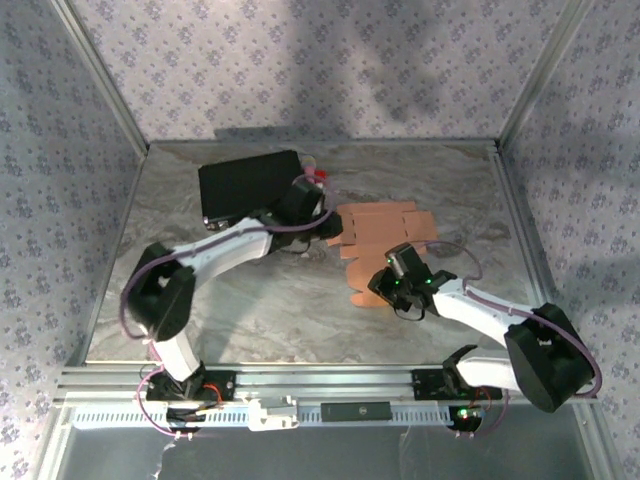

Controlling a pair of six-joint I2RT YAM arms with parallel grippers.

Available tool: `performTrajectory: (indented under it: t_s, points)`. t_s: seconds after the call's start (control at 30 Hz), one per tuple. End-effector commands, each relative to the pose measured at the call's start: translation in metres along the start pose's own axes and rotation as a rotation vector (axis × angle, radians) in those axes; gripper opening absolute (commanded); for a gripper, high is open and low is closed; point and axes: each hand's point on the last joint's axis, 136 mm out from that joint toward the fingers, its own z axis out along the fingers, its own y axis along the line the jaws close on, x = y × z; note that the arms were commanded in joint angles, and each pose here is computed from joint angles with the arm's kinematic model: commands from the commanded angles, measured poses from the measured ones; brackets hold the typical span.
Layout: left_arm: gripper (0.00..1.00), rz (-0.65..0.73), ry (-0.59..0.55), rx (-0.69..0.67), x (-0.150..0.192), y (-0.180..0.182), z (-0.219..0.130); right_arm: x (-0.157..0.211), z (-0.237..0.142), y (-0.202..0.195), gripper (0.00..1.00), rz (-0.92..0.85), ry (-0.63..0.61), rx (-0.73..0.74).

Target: Fold the paper box

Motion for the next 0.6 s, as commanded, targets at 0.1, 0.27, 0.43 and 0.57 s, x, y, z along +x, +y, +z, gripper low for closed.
performTrajectory:
  t_s: [0.1,0.27,0.43,0.57]
  points:
    - [0.36,0.140,0.085,-0.079,-0.009,0.002,0.064,-0.009,-0.002,-0.030,0.40,0.058,0.002,0.039]
    - [0.36,0.205,0.140,-0.159,-0.002,0.021,0.100,-0.024,-0.013,-0.037,0.40,0.092,-0.018,0.034]
    - [0.34,0.217,0.206,-0.155,0.028,0.020,0.112,-0.046,-0.020,-0.046,0.41,0.129,-0.043,0.039]
    - [0.34,0.183,0.181,-0.121,0.047,0.015,0.100,-0.066,-0.016,-0.055,0.43,0.171,-0.022,0.031]
